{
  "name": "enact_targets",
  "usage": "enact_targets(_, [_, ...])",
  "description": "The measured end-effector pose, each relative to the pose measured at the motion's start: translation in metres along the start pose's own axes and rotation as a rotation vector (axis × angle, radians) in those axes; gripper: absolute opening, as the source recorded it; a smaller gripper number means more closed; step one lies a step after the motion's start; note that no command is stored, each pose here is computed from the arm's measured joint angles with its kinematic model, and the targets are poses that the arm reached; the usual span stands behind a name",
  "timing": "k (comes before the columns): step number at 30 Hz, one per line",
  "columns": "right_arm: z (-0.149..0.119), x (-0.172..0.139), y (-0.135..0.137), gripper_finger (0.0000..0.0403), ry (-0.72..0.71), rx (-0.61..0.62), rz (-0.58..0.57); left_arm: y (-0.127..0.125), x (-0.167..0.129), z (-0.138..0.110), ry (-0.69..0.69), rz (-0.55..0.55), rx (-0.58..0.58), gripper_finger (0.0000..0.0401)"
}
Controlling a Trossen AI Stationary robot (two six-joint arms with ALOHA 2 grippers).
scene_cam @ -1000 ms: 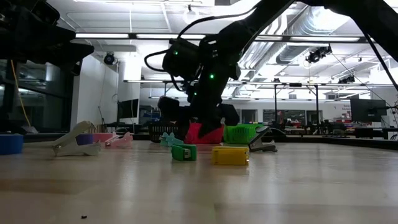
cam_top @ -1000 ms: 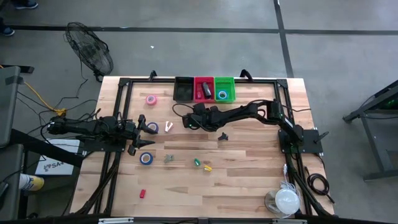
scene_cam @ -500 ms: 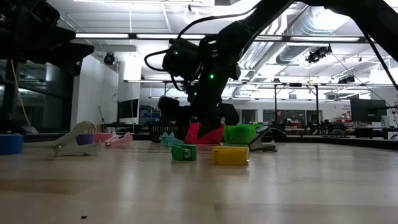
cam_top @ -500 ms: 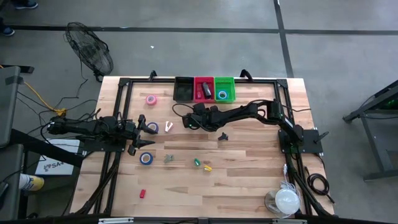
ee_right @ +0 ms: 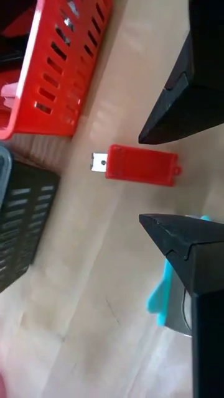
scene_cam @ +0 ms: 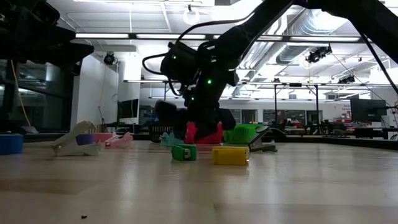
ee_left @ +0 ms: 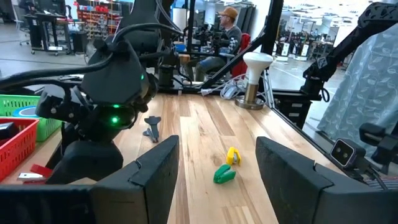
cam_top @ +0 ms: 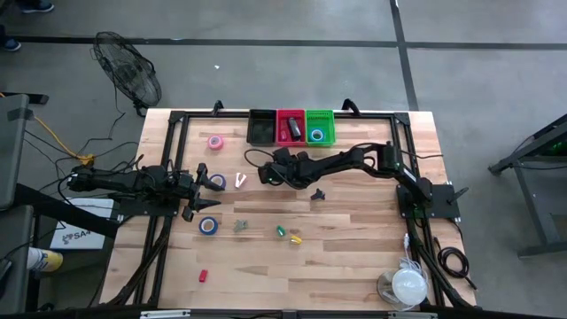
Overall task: Pick and place Stapler, Stapler remover, tape
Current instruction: Put the top small red stapler into the red bin
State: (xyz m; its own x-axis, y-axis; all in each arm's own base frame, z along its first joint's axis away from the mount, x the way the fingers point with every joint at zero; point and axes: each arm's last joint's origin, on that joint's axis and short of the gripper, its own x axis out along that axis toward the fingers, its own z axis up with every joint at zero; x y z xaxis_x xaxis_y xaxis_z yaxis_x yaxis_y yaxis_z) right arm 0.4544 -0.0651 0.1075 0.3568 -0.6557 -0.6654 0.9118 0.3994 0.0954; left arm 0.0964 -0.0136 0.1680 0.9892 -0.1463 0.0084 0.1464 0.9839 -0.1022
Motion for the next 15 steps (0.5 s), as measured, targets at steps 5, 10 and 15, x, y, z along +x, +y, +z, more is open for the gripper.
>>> enact_targets(5, [-0.0017, 0.0033, 0.0002, 0.0184, -0.006, 0.003, -0.002, 0.0000, 0.0000, 0.0000, 0.000, 0.000, 0.000, 0.0211])
enact_targets(10, [-0.0018, 0.0033, 0.0005, 0.0167, 0.001, -0.010, 0.006, 0.0000, 0.0000, 0.0000, 0.000, 0.000, 0.000, 0.0211])
enact_targets(15, [-0.0008, 0.0056, -0.0016, 0.0140, 0.022, -0.020, 0.009, 0.0000, 0.0000, 0.0000, 0.000, 0.000, 0.000, 0.0211])
